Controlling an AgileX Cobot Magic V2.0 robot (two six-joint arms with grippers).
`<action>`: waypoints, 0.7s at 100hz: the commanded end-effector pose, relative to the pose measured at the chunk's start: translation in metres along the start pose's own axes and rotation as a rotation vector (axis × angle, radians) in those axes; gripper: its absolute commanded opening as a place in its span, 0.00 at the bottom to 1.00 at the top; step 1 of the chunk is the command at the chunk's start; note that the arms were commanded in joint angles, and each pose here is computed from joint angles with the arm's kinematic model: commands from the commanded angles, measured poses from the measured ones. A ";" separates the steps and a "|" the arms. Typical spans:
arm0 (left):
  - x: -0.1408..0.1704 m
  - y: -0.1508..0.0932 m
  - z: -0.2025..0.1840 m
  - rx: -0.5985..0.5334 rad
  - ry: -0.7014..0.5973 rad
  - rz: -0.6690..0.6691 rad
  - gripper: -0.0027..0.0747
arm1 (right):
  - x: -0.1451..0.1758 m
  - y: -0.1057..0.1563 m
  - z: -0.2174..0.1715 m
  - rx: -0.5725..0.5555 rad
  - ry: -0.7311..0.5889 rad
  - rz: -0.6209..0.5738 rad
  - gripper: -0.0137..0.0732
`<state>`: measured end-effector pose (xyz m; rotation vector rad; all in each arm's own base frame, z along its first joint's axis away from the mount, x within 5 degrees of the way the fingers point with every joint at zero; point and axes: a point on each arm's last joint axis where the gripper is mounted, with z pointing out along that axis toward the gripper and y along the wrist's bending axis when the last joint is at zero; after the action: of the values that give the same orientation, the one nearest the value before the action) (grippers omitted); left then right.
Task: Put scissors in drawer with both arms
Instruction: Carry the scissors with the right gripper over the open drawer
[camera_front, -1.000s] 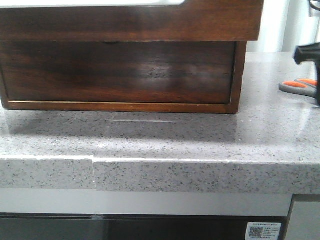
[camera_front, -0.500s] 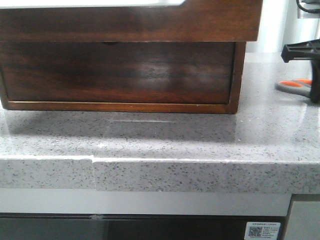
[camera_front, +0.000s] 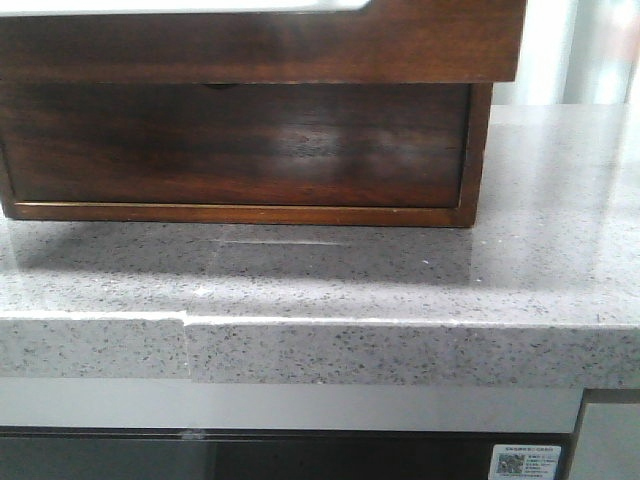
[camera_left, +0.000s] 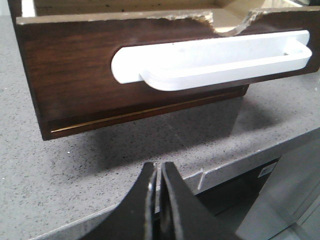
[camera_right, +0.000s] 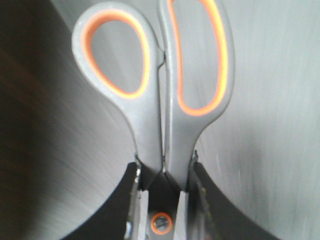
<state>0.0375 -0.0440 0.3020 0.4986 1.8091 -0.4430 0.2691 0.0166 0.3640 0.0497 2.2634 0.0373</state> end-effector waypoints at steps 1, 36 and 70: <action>-0.015 0.000 -0.004 -0.005 -0.082 -0.022 0.01 | -0.032 0.010 -0.076 -0.075 -0.381 -0.049 0.07; -0.016 0.000 -0.004 -0.009 -0.089 -0.023 0.01 | -0.054 0.087 -0.173 -0.383 -0.730 -0.509 0.07; -0.015 0.000 -0.004 -0.008 -0.087 -0.023 0.01 | -0.024 0.192 -0.125 -0.490 -0.683 -1.081 0.07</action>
<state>0.0374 -0.0442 0.3020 0.4981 1.8093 -0.4474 0.1914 0.1932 0.4600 -1.1833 1.4579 0.0705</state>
